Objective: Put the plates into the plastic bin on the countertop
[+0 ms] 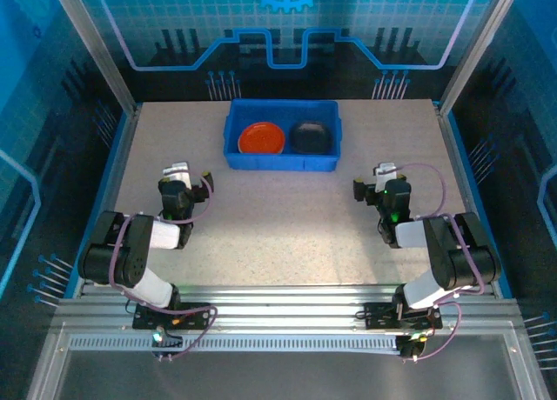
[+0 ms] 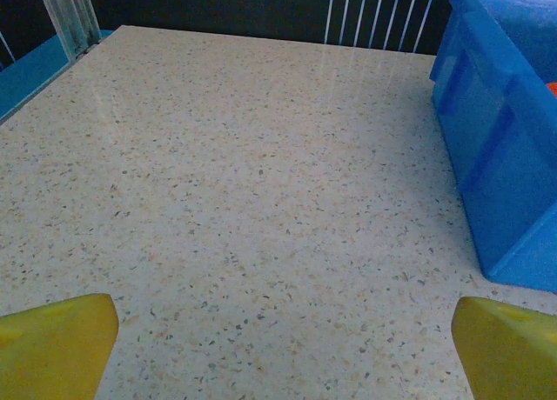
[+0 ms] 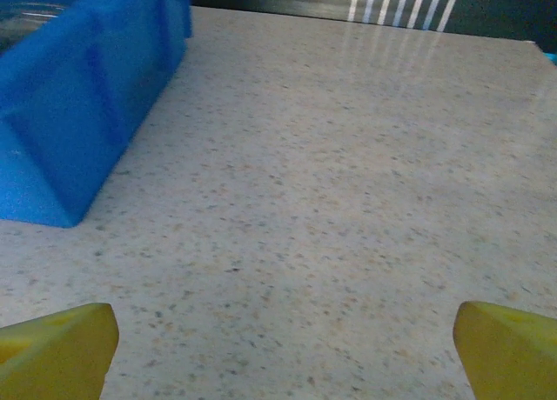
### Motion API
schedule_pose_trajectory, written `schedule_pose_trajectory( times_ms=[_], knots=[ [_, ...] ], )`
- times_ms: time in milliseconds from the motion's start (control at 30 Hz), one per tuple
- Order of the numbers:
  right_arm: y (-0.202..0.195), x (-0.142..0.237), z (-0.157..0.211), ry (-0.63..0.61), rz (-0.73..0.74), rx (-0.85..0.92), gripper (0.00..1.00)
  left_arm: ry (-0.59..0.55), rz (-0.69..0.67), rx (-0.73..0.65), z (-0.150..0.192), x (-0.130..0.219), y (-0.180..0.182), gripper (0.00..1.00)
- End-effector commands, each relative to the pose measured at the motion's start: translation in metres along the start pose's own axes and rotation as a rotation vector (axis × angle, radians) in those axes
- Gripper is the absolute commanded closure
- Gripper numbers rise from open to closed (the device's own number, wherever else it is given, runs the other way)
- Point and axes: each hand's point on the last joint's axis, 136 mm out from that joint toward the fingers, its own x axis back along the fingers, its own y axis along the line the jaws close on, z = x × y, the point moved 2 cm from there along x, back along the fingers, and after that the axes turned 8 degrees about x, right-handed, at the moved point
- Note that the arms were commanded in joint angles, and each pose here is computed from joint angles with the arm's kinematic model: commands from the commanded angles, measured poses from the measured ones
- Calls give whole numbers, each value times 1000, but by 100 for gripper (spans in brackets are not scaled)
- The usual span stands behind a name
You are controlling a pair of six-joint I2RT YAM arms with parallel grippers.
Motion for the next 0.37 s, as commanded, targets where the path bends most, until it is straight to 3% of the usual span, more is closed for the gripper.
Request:
schedule_pose_trajectory(
  times_ms=[0,333],
  knots=[
    [0,-5,-14,-43,-51,3,0,-10,15,-4,-5,-2,-1,1],
    [3,-4,-15,-50,-78,9,0,-8,17,-5,-5,-1,-2,1]
  ],
)
